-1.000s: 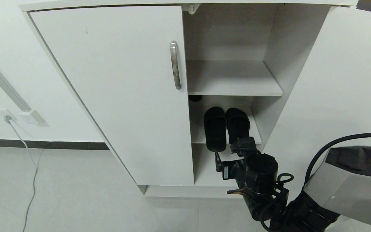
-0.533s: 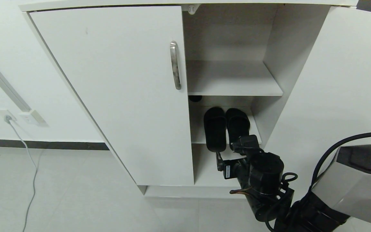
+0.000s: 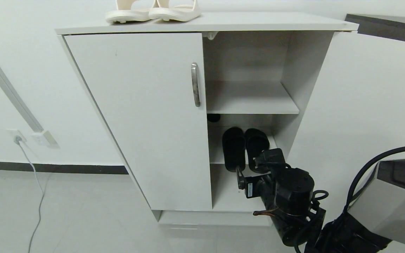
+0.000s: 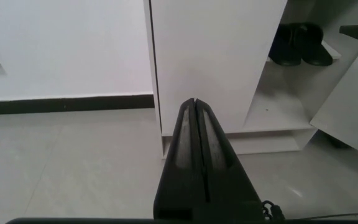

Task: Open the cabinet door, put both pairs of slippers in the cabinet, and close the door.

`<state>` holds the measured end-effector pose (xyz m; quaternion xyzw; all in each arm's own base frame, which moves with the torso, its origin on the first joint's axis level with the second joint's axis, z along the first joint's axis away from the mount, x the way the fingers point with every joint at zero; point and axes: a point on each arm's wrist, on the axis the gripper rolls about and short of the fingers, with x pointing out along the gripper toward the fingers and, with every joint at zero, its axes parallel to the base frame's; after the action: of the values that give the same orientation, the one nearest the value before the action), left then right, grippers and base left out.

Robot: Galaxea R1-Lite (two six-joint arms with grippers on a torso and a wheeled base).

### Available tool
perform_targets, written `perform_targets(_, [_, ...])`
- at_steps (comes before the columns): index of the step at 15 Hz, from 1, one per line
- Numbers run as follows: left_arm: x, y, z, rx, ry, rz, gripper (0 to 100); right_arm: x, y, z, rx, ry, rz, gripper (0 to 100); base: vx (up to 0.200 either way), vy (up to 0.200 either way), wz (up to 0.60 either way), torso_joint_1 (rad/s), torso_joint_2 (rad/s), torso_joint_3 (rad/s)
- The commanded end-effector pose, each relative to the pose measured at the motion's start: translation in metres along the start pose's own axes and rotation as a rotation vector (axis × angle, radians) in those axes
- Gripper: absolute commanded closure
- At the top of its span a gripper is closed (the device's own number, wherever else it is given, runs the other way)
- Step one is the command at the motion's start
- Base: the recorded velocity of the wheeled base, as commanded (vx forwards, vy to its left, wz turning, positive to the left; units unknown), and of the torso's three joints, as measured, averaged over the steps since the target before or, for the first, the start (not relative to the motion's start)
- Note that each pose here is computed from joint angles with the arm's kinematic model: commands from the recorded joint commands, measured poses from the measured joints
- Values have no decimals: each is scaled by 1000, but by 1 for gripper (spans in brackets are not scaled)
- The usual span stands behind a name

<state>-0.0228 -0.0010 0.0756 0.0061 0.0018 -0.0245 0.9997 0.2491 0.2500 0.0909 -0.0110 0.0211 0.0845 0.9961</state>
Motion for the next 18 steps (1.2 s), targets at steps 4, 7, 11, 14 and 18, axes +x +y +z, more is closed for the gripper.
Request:
perform_targets(4, [0,0,0,0,2,1,100,-1,-2,-2,-5,6,-4,0,0,0,0,2,2,103])
perform_targets(7, [0,0,0,0,2,1,100,-1,-3,-2,-6,6,-4,0,0,0,0,0,0,0])
perform_targets(11, [0,0,0,0,2,0,100,-1,-4,-2,-8,8,-6,0,0,50,0,-2,1,1])
perform_targets(14, [0,0,0,0,2,1,100,-2,-5,-4,-14,15,-6,0,0,200,0,7,1,7])
perform_targets(18, [0,0,0,-2,2,0,100,-27,-18,19,-62,-8,28,0,0,200,0,4,5,6])
